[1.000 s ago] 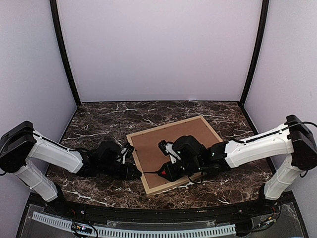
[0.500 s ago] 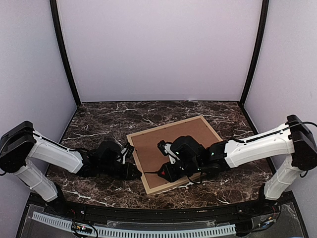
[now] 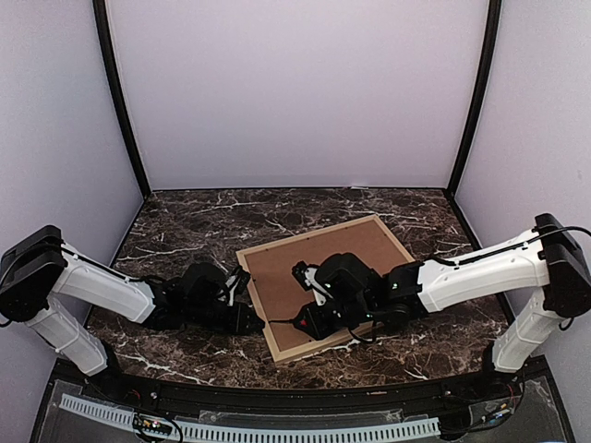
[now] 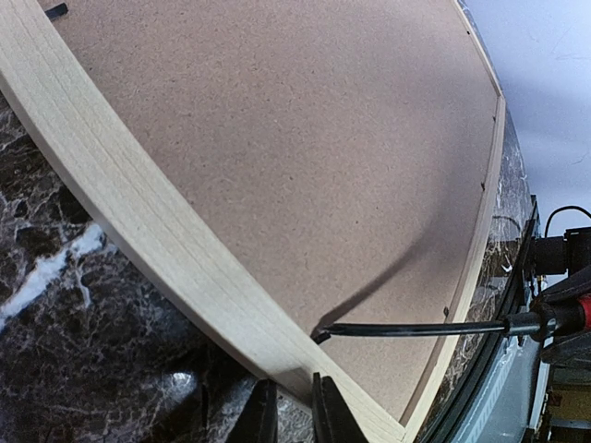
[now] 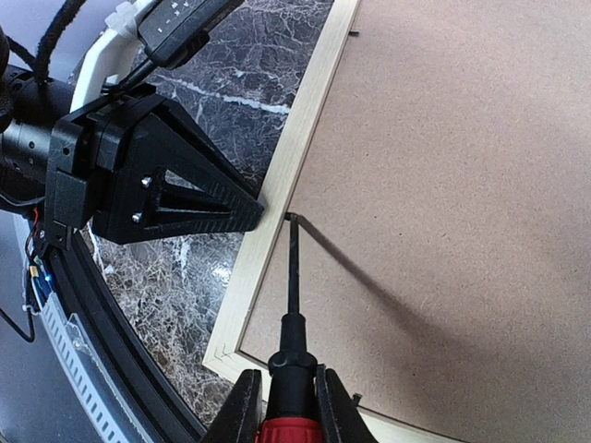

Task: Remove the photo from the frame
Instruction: Release the fastener from the backboard.

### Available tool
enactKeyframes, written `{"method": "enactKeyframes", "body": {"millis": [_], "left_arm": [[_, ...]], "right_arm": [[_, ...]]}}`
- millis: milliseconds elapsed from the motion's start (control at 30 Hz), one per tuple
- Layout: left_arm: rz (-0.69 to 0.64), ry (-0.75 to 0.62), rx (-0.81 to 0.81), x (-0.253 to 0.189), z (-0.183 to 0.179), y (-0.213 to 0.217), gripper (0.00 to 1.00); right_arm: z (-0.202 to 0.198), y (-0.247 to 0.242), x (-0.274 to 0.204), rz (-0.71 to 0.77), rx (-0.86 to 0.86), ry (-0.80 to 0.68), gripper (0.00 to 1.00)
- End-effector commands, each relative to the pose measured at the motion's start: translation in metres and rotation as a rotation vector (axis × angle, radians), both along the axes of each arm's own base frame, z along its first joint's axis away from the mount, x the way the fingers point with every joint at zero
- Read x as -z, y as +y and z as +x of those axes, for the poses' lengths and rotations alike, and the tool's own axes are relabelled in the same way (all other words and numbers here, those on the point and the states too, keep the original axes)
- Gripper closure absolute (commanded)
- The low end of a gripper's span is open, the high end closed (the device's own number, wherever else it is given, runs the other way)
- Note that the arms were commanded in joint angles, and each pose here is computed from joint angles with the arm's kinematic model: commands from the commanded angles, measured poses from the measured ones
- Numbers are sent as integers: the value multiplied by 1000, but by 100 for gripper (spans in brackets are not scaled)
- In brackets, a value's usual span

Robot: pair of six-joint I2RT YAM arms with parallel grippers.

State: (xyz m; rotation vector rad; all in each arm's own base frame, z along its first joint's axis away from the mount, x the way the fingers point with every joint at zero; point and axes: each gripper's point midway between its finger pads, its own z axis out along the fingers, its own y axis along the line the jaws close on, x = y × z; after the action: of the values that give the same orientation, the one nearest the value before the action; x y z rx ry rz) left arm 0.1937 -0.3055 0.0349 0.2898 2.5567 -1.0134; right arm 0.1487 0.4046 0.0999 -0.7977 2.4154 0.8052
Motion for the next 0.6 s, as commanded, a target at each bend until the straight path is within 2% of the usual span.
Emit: {"method": "enactKeyframes", "body": {"millis": [0, 567], "left_arm": [[29, -7, 2, 5, 0, -1, 85], [38, -3, 0, 9, -1, 1, 86]], "right_arm": [[-29, 40, -41, 162, -130, 16, 100], [-40, 51, -42, 172, -167, 24, 100]]}}
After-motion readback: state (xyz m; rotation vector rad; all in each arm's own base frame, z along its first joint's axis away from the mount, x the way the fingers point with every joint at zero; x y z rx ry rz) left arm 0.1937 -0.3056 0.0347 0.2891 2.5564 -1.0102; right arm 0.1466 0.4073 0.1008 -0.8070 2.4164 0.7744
